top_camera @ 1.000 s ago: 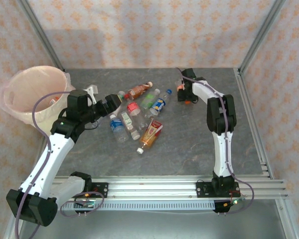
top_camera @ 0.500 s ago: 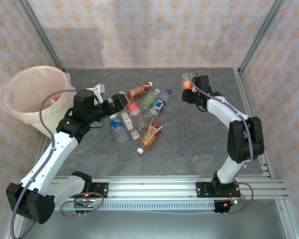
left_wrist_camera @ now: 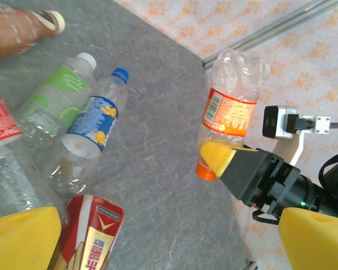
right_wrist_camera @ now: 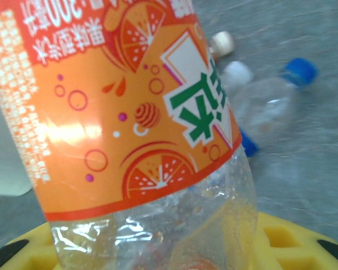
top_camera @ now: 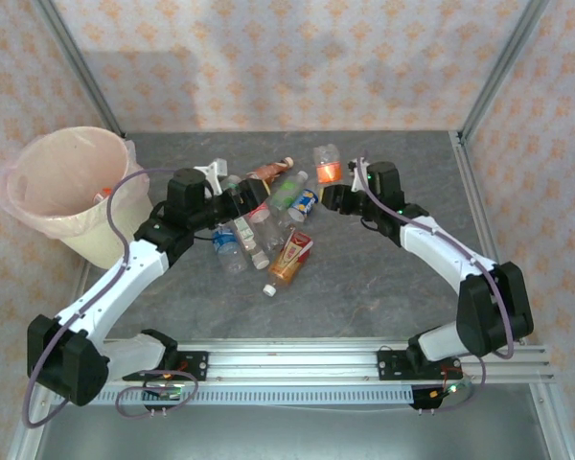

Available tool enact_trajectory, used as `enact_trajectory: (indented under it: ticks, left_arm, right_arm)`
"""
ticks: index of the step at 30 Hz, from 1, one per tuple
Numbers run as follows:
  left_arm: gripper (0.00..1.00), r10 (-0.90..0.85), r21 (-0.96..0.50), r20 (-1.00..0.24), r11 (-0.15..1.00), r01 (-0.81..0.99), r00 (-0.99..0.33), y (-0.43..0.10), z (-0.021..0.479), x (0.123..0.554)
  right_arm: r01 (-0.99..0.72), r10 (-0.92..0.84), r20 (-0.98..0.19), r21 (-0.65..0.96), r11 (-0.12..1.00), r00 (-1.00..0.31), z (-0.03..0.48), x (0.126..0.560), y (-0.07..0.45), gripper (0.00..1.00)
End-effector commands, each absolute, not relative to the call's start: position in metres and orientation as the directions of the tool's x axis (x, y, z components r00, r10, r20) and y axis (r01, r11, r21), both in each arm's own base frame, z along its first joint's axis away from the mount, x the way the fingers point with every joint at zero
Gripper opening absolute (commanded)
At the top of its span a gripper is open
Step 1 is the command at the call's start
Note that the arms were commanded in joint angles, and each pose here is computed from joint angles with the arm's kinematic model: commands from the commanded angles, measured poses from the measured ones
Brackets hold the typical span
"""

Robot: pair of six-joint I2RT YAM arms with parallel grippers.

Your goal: Put the plastic bottles in the bin

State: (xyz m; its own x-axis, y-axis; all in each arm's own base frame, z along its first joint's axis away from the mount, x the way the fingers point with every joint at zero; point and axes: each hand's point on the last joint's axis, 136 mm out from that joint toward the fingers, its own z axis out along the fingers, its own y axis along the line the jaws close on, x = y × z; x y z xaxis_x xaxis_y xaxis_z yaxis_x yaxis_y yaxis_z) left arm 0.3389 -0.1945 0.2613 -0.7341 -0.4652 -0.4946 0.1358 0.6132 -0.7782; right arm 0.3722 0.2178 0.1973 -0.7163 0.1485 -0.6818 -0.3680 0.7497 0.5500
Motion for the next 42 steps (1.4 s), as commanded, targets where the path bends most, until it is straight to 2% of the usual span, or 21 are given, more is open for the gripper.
enact_trajectory:
  ticks: [1, 7, 16, 21, 25, 30, 34, 36, 42]
  left_arm:
    - [1.00, -0.472, -0.806, -0.517, 0.549, 0.221, -0.714, -0.211, 0.283, 0.345]
    - [1.00, -0.429, -0.813, -0.538, 0.493, 0.311, -0.726, -0.238, 0.289, 0.350]
    - [1.00, -0.407, -0.801, -0.544, 0.512, 0.310, -0.733, -0.257, 0.275, 0.366]
    - [0.99, -0.394, -0.800, -0.558, 0.490, 0.346, -0.730, -0.268, 0.279, 0.370]
    - [0.89, -0.401, -0.791, -0.568, 0.508, 0.342, -0.719, -0.267, 0.279, 0.377]
    - [0.68, -0.422, -0.788, -0.578, 0.511, 0.344, -0.698, -0.266, 0.284, 0.384]
    - [0.55, -0.420, -0.790, -0.578, 0.505, 0.348, -0.700, -0.268, 0.285, 0.385]
    - [0.52, -0.416, -0.788, -0.579, 0.506, 0.350, -0.702, -0.268, 0.284, 0.384]
    - [0.49, -0.434, -0.745, -0.608, 0.603, 0.287, -0.665, -0.249, 0.278, 0.388]
  right_arm:
    - [-0.470, 0.149, -0.698, 0.608, 0.640, -0.701, 0.222, 0.355, 0.247, 0.36]
    - [-0.519, 0.136, -0.659, 0.687, 0.509, -0.740, 0.230, 0.331, 0.282, 0.36]
    - [-0.560, 0.081, -0.634, 0.729, 0.394, -0.769, 0.239, 0.307, 0.308, 0.36]
    - [-0.581, 0.033, -0.636, 0.723, 0.372, -0.771, 0.240, 0.297, 0.317, 0.36]
    - [-0.602, 0.007, -0.642, 0.722, 0.341, -0.767, 0.246, 0.289, 0.320, 0.37]
    - [-0.614, -0.012, -0.647, 0.717, 0.330, -0.762, 0.248, 0.282, 0.319, 0.40]
    - [-0.618, -0.008, -0.654, 0.711, 0.336, -0.757, 0.251, 0.282, 0.317, 0.48]
    - [-0.617, 0.001, -0.659, 0.705, 0.351, -0.752, 0.252, 0.283, 0.316, 0.55]
    - [-0.563, 0.069, -0.691, 0.638, 0.525, -0.720, 0.246, 0.304, 0.294, 0.80]
